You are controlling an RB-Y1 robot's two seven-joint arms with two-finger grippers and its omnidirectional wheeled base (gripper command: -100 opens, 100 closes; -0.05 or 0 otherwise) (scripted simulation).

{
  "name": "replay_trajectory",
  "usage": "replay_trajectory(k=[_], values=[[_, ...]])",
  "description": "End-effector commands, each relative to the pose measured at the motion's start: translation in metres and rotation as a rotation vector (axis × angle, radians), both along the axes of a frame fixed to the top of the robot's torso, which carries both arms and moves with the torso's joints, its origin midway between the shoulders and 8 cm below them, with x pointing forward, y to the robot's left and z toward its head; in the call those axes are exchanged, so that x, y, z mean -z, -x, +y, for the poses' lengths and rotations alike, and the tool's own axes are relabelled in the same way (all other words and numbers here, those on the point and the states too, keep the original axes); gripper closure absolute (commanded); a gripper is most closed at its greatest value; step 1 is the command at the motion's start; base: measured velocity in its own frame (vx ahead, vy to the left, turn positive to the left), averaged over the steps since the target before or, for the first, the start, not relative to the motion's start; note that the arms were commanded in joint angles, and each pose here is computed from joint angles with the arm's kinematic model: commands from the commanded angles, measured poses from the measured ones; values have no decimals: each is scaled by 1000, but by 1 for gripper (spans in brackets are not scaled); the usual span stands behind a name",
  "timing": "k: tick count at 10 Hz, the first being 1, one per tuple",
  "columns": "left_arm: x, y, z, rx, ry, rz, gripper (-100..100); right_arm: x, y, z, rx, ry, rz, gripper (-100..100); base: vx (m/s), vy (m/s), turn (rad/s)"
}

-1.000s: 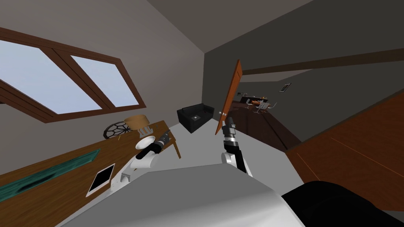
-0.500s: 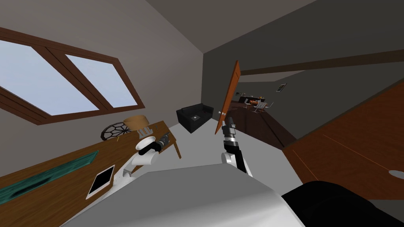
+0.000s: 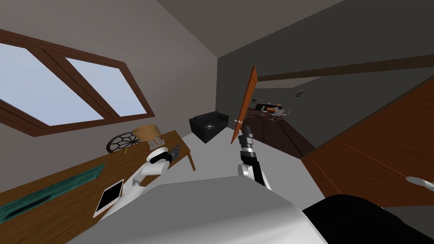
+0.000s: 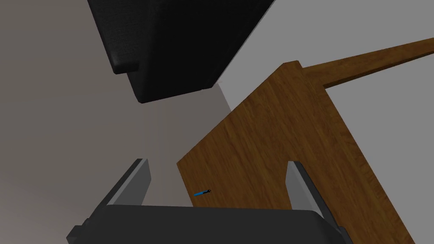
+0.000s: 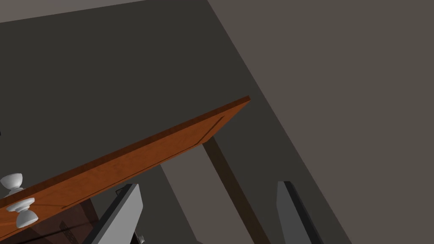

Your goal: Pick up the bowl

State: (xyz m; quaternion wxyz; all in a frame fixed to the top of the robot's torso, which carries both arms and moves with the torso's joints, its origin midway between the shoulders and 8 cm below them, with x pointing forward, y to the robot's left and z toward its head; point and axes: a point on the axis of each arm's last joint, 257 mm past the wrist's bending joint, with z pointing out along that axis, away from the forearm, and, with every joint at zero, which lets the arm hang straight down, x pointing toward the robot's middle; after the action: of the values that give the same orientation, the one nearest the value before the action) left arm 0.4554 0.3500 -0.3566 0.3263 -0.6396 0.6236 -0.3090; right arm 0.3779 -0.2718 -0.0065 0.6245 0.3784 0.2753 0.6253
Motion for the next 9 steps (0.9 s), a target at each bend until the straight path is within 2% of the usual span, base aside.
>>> replay_trajectory(k=[1, 4, 7, 8, 9], values=[[10, 4, 4, -8, -1, 45, -100, 0, 0, 0, 0, 0, 0, 0, -1, 63, -32], [29, 12, 21, -38, -3, 138, -100, 0, 0, 0, 0, 0, 0, 0, -4, 82, -33], [43, 22, 29, -56, -2, 210, -100, 0, 0, 0, 0, 0, 0, 0, 7, 83, -26], [51, 27, 37, -72, -1, 252, -100, 0, 0, 0, 0, 0, 0, 0, 7, 90, -22], [52, 29, 37, -73, -1, 262, -100, 0, 0, 0, 0, 0, 0, 0, 8, 78, -18]])
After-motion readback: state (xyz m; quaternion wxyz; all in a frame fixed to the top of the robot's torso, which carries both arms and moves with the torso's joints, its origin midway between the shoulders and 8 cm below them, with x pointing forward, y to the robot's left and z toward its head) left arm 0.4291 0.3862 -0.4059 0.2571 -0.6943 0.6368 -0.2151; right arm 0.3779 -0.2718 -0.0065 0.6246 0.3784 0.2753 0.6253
